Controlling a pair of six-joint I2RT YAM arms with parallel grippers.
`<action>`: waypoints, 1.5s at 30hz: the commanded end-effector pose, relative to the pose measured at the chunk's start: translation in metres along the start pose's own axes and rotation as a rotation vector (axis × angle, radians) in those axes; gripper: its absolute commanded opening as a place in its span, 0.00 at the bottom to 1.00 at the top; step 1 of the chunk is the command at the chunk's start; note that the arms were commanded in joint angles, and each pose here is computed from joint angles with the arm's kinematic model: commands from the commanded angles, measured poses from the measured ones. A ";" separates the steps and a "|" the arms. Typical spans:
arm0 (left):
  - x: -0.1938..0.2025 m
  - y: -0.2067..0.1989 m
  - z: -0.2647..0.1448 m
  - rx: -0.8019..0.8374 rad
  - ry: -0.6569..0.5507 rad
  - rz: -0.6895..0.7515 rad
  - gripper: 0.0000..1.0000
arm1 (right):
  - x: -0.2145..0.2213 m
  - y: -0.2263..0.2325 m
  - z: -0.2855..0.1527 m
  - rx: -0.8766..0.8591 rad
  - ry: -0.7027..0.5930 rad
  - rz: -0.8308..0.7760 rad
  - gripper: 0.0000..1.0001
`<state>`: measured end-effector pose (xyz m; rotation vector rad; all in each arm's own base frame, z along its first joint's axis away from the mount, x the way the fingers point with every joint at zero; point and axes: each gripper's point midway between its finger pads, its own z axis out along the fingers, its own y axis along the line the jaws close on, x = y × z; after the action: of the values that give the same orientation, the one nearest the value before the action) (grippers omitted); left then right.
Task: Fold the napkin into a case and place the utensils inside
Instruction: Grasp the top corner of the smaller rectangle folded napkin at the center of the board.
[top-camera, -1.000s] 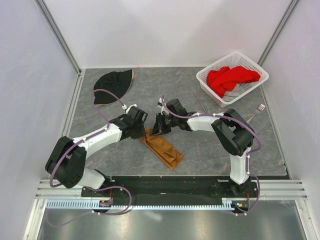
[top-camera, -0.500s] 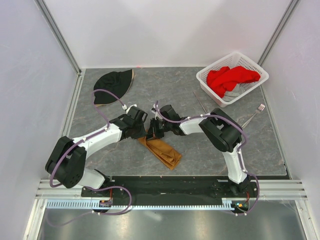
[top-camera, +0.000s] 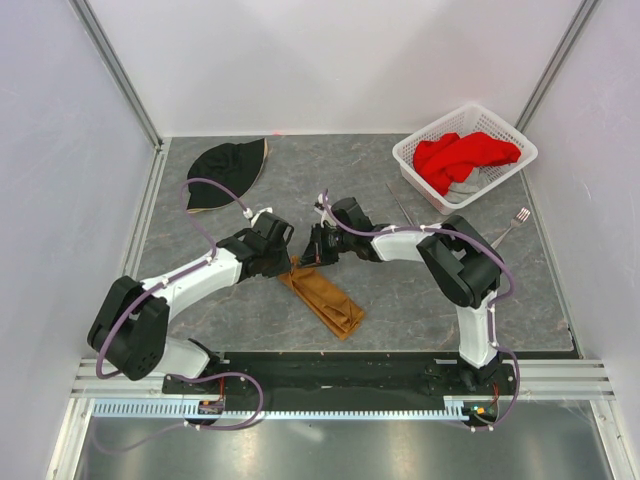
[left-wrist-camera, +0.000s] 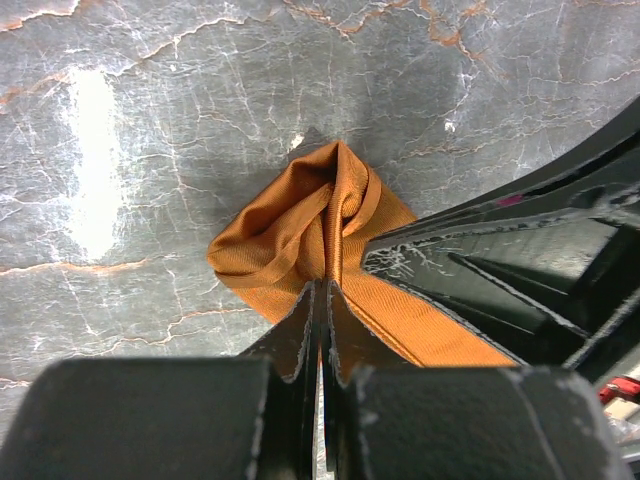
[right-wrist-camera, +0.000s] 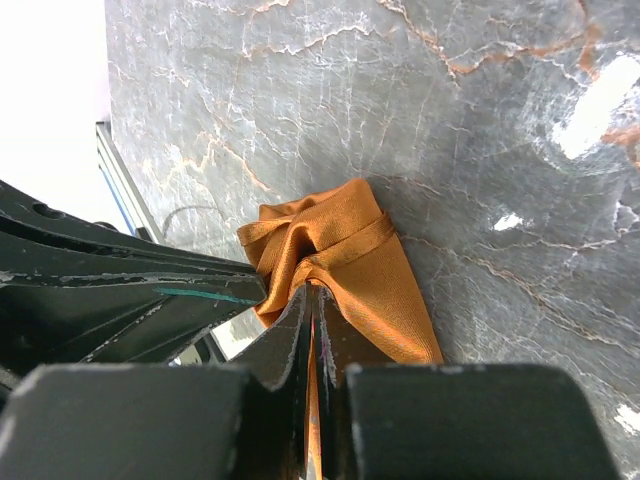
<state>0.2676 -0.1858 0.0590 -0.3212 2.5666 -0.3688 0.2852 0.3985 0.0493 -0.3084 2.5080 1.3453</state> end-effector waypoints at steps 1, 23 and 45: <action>-0.013 -0.009 -0.006 0.037 -0.052 -0.030 0.02 | -0.008 0.019 0.001 -0.046 -0.016 -0.026 0.07; -0.009 -0.001 0.007 -0.017 -0.037 -0.017 0.02 | 0.005 0.016 0.030 -0.106 0.025 0.027 0.09; -0.012 -0.001 0.042 -0.095 -0.006 -0.007 0.02 | 0.060 -0.020 0.008 0.075 0.079 0.004 0.17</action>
<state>0.2758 -0.1860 0.0253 -0.3299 2.6497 -0.2573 0.2395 0.3946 0.0235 -0.3211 2.6133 1.3327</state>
